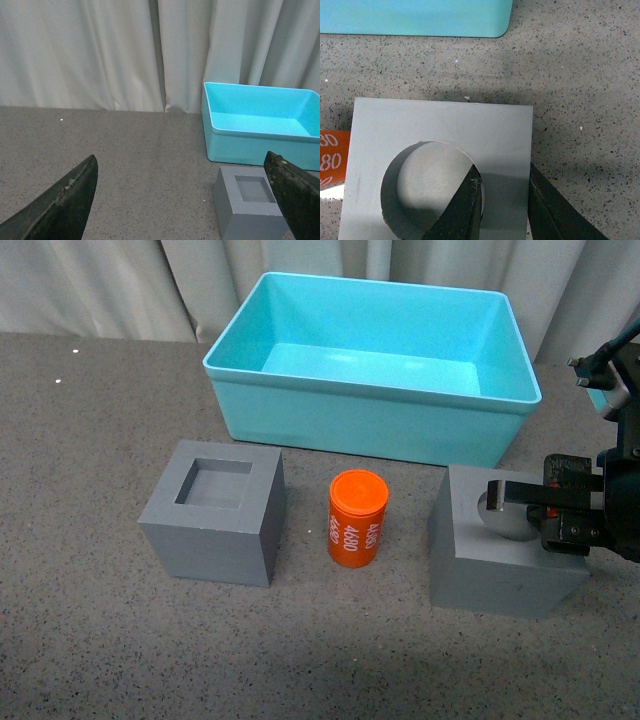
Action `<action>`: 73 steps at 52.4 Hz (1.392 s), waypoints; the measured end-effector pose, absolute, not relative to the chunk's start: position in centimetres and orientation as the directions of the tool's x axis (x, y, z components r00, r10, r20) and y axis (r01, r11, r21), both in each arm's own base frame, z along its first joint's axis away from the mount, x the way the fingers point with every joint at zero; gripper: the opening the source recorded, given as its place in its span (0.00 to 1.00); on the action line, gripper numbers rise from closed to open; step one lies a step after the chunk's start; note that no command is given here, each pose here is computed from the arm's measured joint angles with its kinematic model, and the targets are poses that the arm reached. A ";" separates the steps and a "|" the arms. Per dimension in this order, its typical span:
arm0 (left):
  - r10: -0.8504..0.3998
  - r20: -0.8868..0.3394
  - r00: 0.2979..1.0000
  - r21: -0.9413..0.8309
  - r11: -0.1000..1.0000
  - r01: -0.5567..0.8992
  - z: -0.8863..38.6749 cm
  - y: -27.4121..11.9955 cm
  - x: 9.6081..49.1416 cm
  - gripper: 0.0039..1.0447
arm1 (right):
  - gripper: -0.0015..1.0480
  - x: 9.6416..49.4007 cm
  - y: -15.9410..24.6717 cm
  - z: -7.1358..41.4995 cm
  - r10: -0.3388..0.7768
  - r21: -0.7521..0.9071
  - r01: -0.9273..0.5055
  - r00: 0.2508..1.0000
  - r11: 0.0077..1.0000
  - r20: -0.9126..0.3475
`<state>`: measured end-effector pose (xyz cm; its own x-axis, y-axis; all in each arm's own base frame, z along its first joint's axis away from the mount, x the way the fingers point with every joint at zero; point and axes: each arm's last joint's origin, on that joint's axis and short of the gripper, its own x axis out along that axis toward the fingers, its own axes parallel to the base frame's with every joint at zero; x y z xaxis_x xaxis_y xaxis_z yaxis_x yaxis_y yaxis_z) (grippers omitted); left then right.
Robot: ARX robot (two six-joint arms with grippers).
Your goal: Place gray and orange parts in blue box
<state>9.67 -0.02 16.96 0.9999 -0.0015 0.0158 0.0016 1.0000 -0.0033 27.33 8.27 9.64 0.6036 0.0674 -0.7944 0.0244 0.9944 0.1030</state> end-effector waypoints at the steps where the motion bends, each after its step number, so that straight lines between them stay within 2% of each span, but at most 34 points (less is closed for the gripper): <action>1: -0.002 0.016 1.000 -0.004 1.000 0.002 17.0 0.0 9.7 0.94 | 0.18 27.3 8.2 9.7 0.067 0.103 0.026 0.604 0.994 -0.794; 9: -0.002 0.016 1.000 -0.003 1.000 0.002 17.0 0.0 9.7 0.94 | 0.17 26.8 7.6 11.1 0.073 0.113 0.026 0.619 0.993 -0.782; 15: -0.002 0.016 1.000 -0.003 1.000 0.002 17.0 0.0 9.7 0.94 | 0.17 26.3 7.0 14.9 0.150 0.179 -0.036 0.720 0.983 -0.677; 23: -0.002 0.016 1.000 -0.004 1.000 0.002 17.0 0.0 9.7 0.94 | 0.17 26.1 6.7 18.9 0.219 0.206 -0.124 0.810 0.971 -0.544; 32: -0.002 0.016 1.000 -0.003 1.000 0.002 17.0 0.0 9.7 0.94 | 0.17 29.9 7.4 21.1 0.218 0.185 -0.151 0.879 0.971 -0.425; 43: -0.002 0.016 1.000 -0.004 1.000 0.002 17.0 0.0 9.7 0.94 | 0.17 35.1 8.3 19.7 0.186 0.171 -0.120 0.874 0.978 -0.450; 54: -0.002 0.016 1.000 -0.004 1.000 0.002 17.0 0.0 9.7 0.94 | 0.17 38.4 8.9 17.3 0.174 0.165 -0.105 0.850 0.981 -0.497; 73: -0.002 0.016 1.000 -0.004 1.000 0.002 17.0 0.0 9.7 0.94 | 0.17 41.5 9.6 13.2 0.136 0.133 -0.065 0.757 0.989 -0.639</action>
